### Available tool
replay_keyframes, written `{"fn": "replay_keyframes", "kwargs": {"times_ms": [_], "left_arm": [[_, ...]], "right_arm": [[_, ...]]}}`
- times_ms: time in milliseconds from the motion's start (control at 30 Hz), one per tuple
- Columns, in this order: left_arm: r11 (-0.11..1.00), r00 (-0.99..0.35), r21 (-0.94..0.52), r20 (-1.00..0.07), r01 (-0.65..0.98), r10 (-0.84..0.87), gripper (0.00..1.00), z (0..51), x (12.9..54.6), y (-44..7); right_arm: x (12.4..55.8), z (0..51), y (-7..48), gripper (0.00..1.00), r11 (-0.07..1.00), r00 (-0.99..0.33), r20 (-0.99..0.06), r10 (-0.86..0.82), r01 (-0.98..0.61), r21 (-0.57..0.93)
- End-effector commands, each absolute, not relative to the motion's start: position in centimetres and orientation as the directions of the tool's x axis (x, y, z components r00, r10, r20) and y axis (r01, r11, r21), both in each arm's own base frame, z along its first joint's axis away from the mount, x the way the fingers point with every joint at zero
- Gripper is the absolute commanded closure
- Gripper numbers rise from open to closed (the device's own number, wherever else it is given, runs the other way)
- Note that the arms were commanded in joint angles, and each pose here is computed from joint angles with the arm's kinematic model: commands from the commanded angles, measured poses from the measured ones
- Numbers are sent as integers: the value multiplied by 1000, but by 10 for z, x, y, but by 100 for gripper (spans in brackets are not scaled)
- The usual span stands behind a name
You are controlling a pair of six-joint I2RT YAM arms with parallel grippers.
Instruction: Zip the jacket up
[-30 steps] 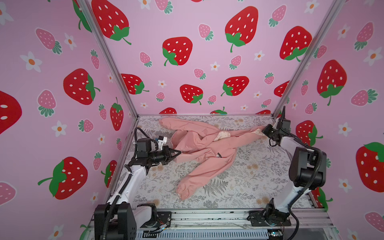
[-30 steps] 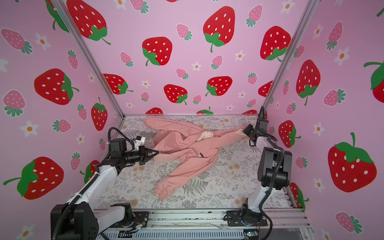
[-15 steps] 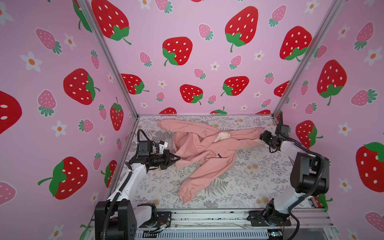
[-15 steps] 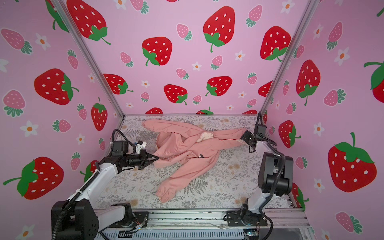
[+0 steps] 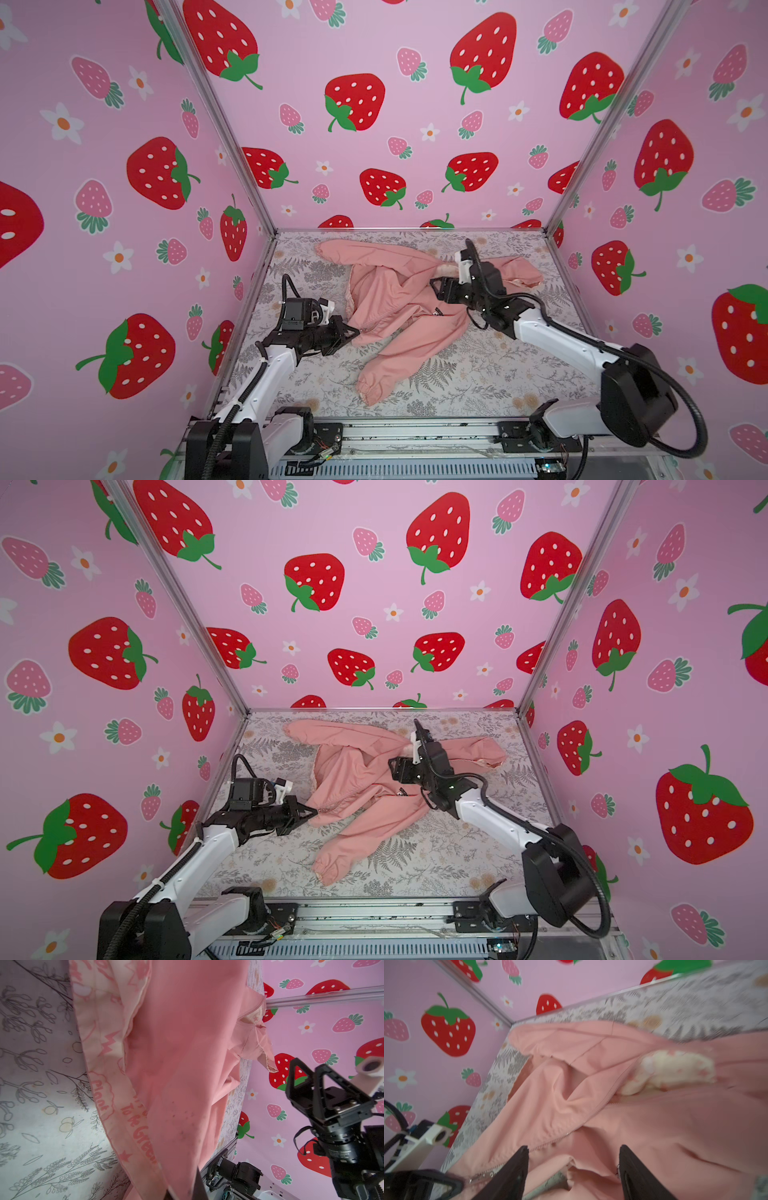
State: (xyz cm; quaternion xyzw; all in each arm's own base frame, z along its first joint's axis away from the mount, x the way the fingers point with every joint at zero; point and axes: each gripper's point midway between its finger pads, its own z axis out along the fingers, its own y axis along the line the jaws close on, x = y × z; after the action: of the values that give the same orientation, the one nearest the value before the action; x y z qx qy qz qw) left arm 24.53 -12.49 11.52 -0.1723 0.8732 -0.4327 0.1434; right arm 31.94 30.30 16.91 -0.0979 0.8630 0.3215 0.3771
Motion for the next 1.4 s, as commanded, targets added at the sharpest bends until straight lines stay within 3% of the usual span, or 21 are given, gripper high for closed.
{"fn": "replay_keyframes", "kwargs": {"times_ms": [0,333,700,1067,1367], "left_arm": [[573,-889,-799,-115,-184,-444,100,108,246,-123],[574,-881,-796,-119,-191,-458,100,98,242,-123],[565,-882,-800,-103,-202,-461,100,87,242,-125],[560,-881,-799,-87,-217,-466,72,64,243,-128],[546,-874,-818,-121,-182,-471,66,64,254,-134]], "right_arm": [[298,145,344,32,736,-729,-684,30,-447,508],[258,139,426,34,669,-698,-704,-132,-587,456],[238,73,437,37,661,-783,-595,-181,-545,516],[225,43,438,37,663,-817,-542,-194,-517,542],[222,43,440,37,658,-819,-539,-197,-518,546]]}}
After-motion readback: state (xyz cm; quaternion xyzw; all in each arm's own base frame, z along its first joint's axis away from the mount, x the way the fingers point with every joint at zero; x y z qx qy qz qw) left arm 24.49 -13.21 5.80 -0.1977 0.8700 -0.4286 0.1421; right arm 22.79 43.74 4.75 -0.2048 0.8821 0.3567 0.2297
